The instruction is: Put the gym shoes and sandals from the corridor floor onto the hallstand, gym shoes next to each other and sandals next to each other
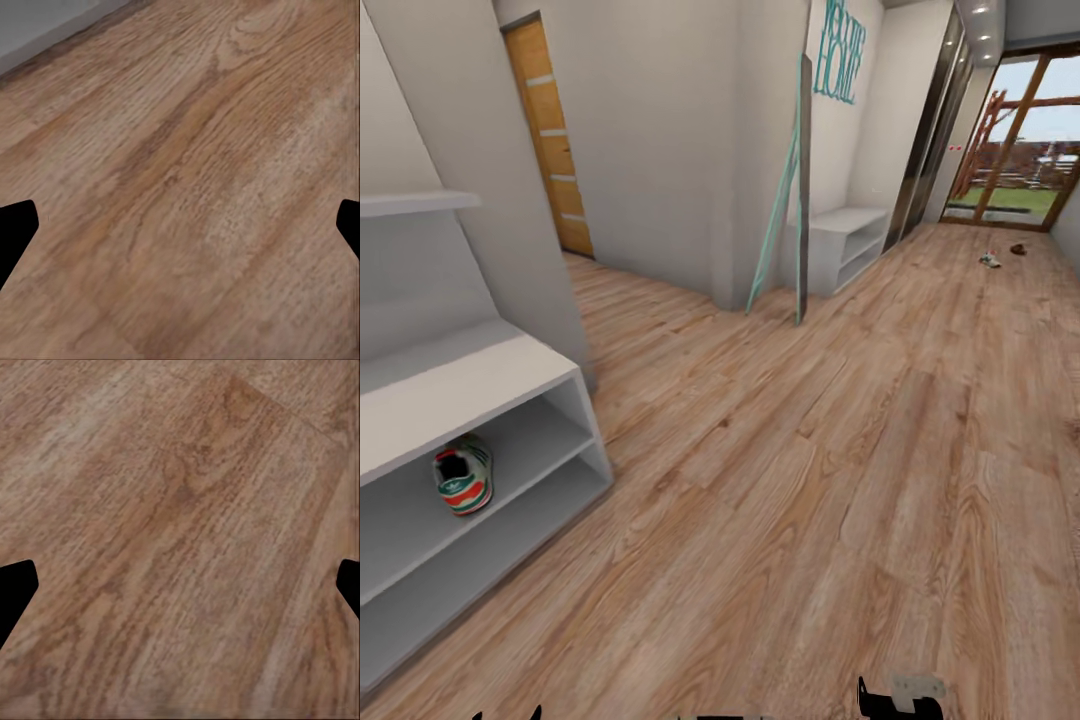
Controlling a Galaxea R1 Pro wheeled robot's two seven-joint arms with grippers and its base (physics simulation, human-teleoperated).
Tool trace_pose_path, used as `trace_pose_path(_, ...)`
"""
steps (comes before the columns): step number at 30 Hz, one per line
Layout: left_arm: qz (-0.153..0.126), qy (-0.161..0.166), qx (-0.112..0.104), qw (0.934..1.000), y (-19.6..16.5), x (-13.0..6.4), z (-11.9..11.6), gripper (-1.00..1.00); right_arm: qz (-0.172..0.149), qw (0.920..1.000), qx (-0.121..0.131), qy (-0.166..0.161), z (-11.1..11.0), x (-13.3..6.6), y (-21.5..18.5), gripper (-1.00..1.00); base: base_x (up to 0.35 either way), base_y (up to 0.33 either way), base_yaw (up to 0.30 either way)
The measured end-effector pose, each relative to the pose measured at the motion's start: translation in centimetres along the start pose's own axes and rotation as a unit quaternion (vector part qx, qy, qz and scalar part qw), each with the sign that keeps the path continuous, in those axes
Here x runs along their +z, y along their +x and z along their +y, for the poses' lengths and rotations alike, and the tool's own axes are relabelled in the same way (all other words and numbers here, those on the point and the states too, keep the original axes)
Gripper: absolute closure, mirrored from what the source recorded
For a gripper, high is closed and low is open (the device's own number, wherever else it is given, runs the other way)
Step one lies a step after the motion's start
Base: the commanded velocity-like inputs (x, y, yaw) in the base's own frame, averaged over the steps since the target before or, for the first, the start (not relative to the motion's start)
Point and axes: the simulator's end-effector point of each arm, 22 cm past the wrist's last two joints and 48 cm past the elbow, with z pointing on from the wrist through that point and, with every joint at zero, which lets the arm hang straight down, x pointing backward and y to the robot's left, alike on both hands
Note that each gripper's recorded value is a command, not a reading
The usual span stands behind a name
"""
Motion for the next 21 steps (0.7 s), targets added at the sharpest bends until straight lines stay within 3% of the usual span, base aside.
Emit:
trace_pose_path(11,0.001,0.000,0.000,1.0000,0.02,0.01,-0.01,-1.00,0.000,1.0000,0.000,0.000,0.00,-0.01,0.01,-1.00,0.017,0.000,-0.265)
trace_pose_path(21,0.000,0.000,0.000,1.0000,-0.01,0.00,-0.01,-1.00,0.000,1.0000,0.000,0.000,0.02,-0.02,-0.01,-1.00,0.246,0.000,-0.265)
